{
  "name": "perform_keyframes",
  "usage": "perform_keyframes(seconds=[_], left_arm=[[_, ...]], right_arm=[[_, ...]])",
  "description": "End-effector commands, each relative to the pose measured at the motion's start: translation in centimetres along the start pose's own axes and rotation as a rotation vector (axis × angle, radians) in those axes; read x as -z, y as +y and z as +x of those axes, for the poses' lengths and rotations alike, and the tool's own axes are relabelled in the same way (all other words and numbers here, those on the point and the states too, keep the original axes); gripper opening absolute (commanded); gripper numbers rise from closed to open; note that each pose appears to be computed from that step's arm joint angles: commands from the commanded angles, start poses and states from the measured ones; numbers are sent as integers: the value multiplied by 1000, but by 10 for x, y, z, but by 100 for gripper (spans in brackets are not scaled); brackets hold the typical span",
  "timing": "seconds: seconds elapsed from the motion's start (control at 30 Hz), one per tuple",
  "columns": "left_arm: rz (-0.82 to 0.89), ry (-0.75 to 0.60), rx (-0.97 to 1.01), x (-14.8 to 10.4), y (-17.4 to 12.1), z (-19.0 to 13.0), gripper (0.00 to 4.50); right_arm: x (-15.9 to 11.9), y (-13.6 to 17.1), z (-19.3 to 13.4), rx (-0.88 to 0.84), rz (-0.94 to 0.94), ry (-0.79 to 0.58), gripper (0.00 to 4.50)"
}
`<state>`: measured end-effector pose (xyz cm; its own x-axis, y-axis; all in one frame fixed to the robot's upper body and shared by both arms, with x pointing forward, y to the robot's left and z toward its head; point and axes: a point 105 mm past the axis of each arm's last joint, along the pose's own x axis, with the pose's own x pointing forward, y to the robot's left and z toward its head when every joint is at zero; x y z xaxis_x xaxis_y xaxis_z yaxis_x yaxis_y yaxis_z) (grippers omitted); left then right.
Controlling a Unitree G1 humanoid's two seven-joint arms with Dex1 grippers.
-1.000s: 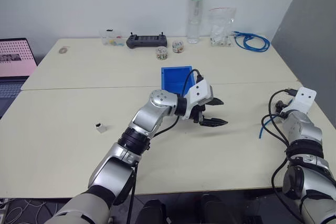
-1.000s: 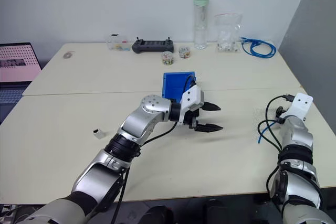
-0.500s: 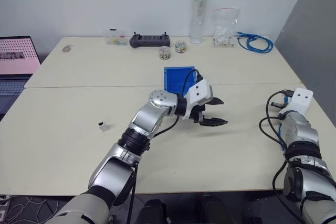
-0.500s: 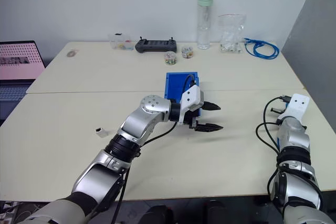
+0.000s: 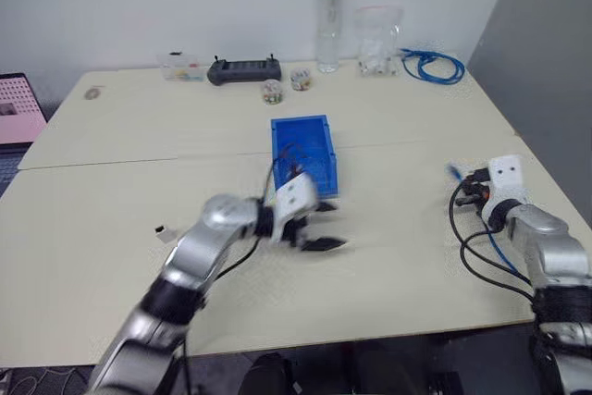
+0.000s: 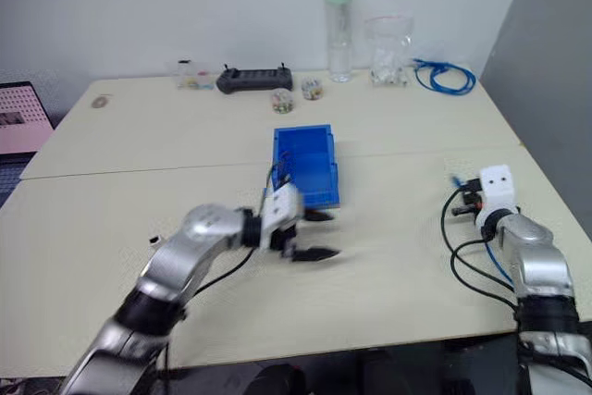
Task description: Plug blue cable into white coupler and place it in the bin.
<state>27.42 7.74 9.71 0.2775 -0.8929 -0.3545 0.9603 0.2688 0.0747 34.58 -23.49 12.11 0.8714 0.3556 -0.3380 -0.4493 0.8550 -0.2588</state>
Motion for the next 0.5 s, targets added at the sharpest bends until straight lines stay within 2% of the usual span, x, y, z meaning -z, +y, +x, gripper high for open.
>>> perform_keyframes(seconds=[0.03,0.17,0.27,0.4,0.5], left_arm=[[-29,-73,-177,-15,-9,-21,359],[-150,-97,-465,-3,-21,-48,359],[-274,-123,-650,16,-41,-64,359],[-394,-131,-829,38,-59,-79,359],[-447,-114,-898,51,-72,-87,359]], right_arm=[[-32,62,-16,-386,-191,-64,1],[-47,104,-15,-625,-319,-107,1],[-60,137,15,-707,-329,-168,1],[-61,178,44,-830,-394,-182,1],[-59,198,58,-893,-442,-179,1]])
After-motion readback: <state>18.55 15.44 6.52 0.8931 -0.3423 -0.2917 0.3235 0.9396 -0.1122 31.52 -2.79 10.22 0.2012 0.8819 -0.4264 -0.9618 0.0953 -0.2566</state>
